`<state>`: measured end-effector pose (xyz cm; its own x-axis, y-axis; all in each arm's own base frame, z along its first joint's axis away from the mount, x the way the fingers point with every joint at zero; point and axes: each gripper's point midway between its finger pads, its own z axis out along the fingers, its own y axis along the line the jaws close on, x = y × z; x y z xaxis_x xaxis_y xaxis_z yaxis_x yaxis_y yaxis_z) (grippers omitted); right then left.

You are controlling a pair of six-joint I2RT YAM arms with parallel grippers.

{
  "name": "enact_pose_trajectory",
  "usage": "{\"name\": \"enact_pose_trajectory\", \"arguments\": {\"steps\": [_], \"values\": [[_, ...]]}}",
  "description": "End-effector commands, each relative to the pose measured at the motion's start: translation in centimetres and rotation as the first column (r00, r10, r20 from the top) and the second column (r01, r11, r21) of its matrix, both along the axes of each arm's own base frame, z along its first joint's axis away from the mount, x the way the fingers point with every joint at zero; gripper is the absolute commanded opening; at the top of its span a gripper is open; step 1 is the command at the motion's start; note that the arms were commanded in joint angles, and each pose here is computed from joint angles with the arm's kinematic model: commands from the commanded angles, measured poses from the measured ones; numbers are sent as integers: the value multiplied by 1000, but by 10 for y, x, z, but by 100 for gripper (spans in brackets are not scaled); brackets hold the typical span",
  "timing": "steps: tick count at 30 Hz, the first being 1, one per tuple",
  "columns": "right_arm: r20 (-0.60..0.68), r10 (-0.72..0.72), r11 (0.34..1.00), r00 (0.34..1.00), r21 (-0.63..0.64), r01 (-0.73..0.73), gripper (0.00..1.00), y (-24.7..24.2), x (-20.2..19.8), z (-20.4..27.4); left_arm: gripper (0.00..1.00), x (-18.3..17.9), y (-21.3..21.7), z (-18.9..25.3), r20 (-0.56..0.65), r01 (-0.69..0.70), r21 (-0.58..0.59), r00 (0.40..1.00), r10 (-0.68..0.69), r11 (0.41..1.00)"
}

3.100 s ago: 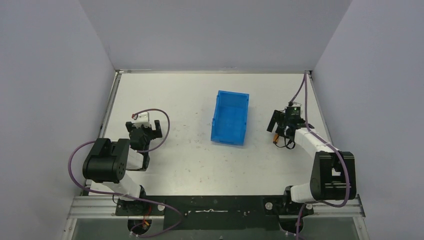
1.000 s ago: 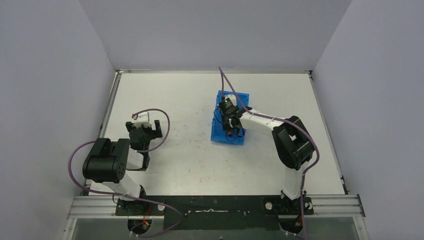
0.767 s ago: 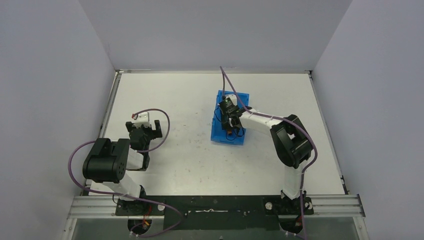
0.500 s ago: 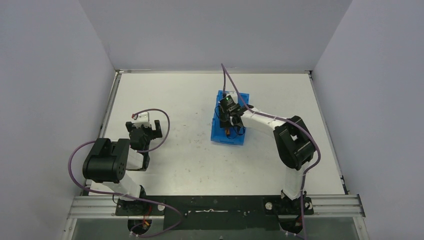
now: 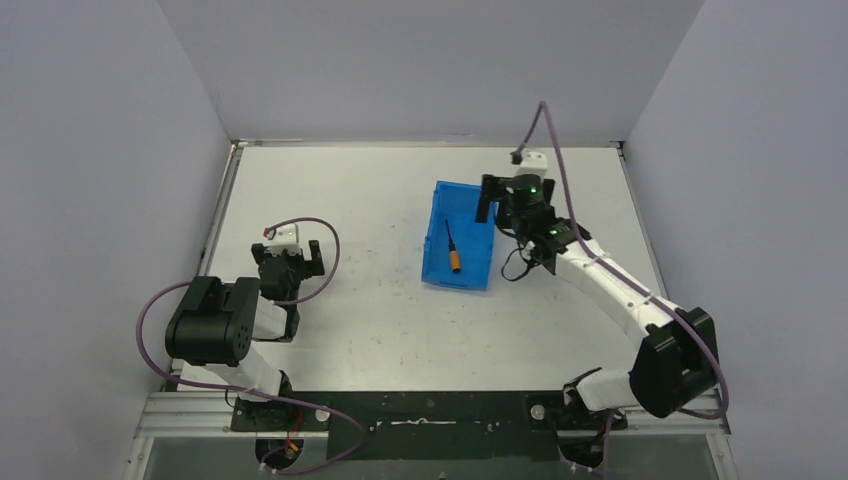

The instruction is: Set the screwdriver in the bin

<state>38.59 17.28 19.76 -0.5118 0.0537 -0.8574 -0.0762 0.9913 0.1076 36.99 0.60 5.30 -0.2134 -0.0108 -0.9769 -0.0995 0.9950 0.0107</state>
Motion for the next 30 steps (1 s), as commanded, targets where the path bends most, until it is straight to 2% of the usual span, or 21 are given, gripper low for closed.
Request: {"name": "enact_pose_trajectory", "arguments": {"steps": [1,7,12,17,23,30], "values": [[133,-190,982,973,40,186,100,-81,1,12,97,11,-2,20,72,1,-11,997,-1,1000],[236,-327,945,915,96,313,100,-158,-23,-19,97,11,-2,20,73,1,-11,997,0,1000],[299,-355,935,886,137,328,100,-184,-41,-49,97,11,-2,20,72,2,-11,997,-1,1000],[326,-358,933,875,140,330,100,-189,-52,-68,97,11,-2,20,72,1,-11,997,0,1000],[349,-286,958,892,121,260,100,-179,-51,-65,97,11,-2,19,69,1,-10,998,0,1000],[359,-280,960,891,123,252,100,-178,-53,-64,97,11,-2,20,73,1,-16,997,0,1000]]}}
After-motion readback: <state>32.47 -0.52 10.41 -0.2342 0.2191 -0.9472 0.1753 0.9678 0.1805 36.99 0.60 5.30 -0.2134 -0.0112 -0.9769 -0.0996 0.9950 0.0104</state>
